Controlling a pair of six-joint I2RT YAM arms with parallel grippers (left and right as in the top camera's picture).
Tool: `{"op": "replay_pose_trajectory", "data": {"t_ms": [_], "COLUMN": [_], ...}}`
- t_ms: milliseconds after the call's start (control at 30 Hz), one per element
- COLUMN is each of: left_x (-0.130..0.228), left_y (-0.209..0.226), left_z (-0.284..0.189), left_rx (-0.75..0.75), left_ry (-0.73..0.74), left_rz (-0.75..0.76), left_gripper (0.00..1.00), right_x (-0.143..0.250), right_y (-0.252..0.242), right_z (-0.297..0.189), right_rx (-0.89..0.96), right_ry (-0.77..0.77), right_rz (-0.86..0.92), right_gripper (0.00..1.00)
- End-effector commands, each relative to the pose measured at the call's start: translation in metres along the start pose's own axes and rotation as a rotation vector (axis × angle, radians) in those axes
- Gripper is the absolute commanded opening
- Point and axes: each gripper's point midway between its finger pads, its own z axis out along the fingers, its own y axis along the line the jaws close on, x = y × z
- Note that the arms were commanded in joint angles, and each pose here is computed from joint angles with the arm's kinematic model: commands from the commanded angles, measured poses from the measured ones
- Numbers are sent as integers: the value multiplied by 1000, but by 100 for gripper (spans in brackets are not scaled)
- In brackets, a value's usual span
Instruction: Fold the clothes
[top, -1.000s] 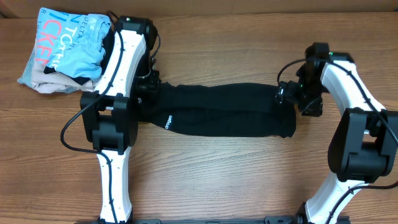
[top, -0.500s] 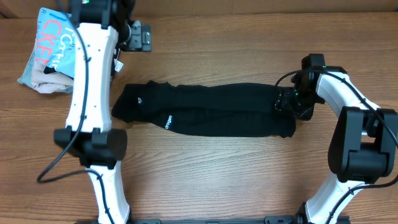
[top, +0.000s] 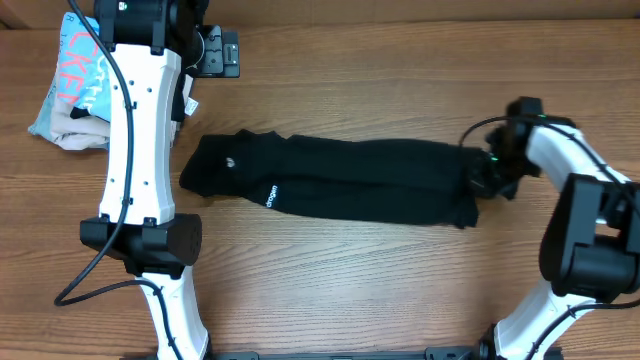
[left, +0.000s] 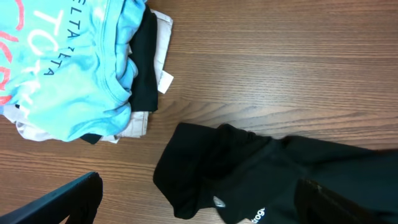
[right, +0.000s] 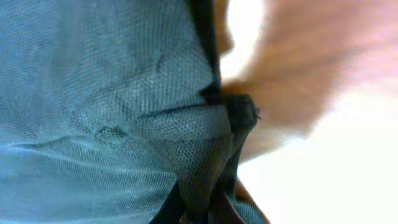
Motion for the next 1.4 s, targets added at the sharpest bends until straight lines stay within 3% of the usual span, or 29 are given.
{"op": "replay_pose_trajectory", "data": {"t_ms": [0,167,467,700,1000,1033,1067,1167,1367], "left_x": [-2,-2,-2,-6,-9,-9,-9,-9,-7], "left_y": [1,2,1,0,-3,-3,-3,-3,-5], "left_z": [-1,-1,-1,-1,-1,-1,-1,-1,1], "left_rx": [-8,-9,-8,-4,14,13,13,13,24], "left_ry": [-9,-8,-9,-23,-36,-36,-36,-35,-24], "left_rz": [-22,-22,-22,-24,-26,-26,-26,-26,-24], "left_gripper": [100,100,100,100,100,100,100,100,100], "right_x": [-20,-31,-13,19,68,74,82,109,119], "right_y": [-30,-38,19,104,197,207,220,252,265], "right_z": [-34,-80,-133,-111,-48,-42,-37,-29,-66], "right_rx": [-15,-119,-184,-179,-127,-133,-147,-210,-219], "right_ry": [-49,-116,-156,-116,-109,-106,-103,-84,-71], "right_rz": [119,132,-81,-310,-432,-445,-470,-557,-584], "right_gripper": [4,4,4,4,4,8,21,78,95]}}
